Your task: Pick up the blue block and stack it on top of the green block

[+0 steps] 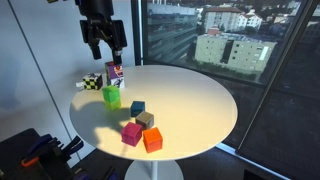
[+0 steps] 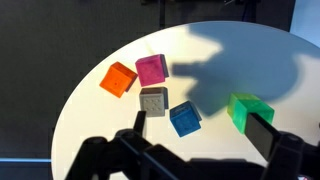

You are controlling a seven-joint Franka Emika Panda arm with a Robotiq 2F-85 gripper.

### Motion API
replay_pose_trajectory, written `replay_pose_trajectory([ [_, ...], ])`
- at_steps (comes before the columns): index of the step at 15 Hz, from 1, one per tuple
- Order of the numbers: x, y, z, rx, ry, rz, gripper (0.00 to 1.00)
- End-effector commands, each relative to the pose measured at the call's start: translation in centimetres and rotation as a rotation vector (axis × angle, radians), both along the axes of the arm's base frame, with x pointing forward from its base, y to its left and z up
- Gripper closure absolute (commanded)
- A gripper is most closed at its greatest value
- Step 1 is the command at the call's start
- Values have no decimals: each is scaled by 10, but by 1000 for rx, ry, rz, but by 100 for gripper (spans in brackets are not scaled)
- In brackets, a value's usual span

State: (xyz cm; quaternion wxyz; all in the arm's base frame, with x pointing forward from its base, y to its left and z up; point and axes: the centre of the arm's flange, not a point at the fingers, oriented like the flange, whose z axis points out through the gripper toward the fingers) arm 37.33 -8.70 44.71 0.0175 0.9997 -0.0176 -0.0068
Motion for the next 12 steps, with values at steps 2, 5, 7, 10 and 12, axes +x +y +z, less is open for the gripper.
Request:
replay_pose_trajectory([
  [2, 29, -11, -1, 62, 20, 55, 0],
  [5, 41, -15, -4, 61, 44, 95, 0],
  [7, 47, -17, -6, 56, 56, 105, 0],
  [10, 38, -12, -14, 40, 51, 89, 0],
  [12, 41, -12, -14, 40, 54, 90, 0],
])
